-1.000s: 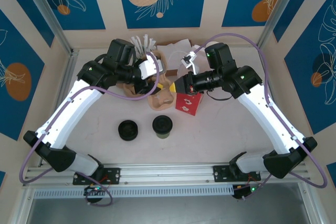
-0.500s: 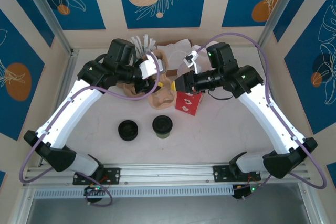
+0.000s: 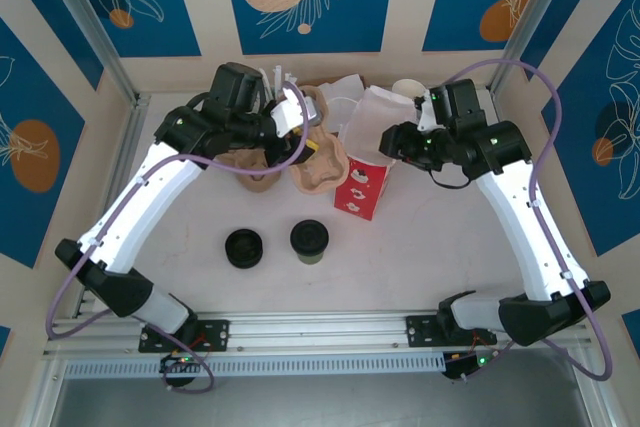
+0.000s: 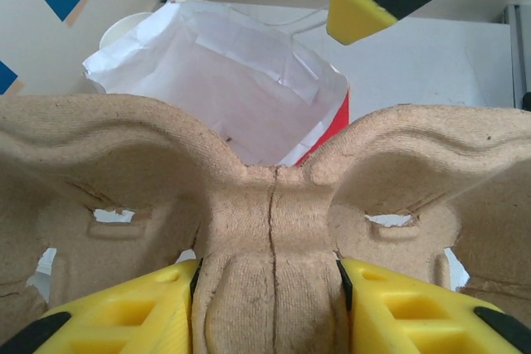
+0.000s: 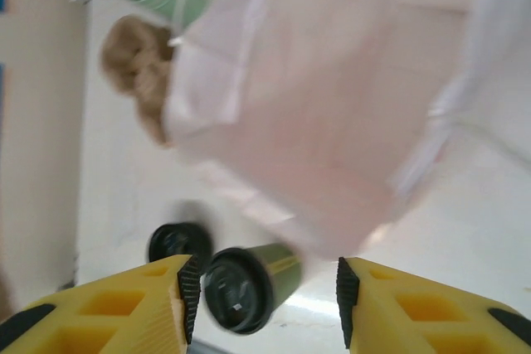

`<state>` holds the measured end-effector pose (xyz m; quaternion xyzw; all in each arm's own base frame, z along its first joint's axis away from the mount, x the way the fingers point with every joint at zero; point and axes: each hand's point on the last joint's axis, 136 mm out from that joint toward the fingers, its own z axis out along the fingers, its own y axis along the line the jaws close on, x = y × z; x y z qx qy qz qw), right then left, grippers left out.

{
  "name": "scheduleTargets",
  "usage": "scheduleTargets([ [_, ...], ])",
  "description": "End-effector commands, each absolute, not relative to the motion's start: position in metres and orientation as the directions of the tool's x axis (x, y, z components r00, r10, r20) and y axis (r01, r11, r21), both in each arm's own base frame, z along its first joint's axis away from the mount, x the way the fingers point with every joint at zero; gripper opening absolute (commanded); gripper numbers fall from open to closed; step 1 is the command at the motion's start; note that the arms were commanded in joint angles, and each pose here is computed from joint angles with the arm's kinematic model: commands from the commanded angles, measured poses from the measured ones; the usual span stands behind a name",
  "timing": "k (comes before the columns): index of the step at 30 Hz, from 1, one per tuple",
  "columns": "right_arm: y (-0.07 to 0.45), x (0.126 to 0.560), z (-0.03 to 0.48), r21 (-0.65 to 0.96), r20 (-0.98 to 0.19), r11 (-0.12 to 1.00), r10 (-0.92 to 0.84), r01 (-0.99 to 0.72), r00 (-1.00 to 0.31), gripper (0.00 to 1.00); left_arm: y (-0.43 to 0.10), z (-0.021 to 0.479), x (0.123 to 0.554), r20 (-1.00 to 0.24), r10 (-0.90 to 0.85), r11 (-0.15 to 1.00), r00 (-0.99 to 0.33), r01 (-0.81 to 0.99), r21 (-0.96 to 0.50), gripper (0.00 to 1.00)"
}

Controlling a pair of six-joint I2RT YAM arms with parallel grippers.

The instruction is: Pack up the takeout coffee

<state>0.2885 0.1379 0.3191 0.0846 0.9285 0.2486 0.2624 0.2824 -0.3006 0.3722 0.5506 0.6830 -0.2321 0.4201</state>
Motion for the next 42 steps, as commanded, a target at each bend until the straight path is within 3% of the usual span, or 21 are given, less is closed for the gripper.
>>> scheduleTargets([
  [1,0.104,0.295,0.31,0.451,-0.441,0.878,0.376,0.161,-0.815,0.5,-0.312,0.39,0.282,-0.862,0.506,0.274,-0.032,0.954,0.125,0.41],
  [21,0.1,0.348,0.269,0.476,-0.322,0.849,0.412,0.231,-0.852,0.48,-0.331,0.413,0.297,-0.906,0.422,0.278,-0.026,0.955,0.102,0.37],
  [24,0.101,0.349,0.264,0.471,-0.311,0.851,0.408,0.233,-0.858,0.42,-0.334,0.416,0.298,-0.913,0.408,0.273,-0.033,0.958,0.087,0.37],
  [28,0.104,0.35,0.268,0.477,-0.324,0.856,0.383,0.2,-0.865,0.14,-0.343,0.421,0.294,-0.925,0.379,0.238,-0.036,0.969,0.06,0.37],
  [31,0.106,0.346,0.28,0.475,-0.357,0.867,0.347,0.151,-0.867,0.0,-0.351,0.422,0.285,-0.928,0.37,0.191,-0.034,0.981,0.04,0.37],
  [42,0.122,0.307,0.31,0.492,-0.432,0.869,0.188,-0.056,-0.882,0.0,-0.375,0.419,0.268,-0.936,0.345,0.102,-0.066,0.994,-0.032,0.37],
])
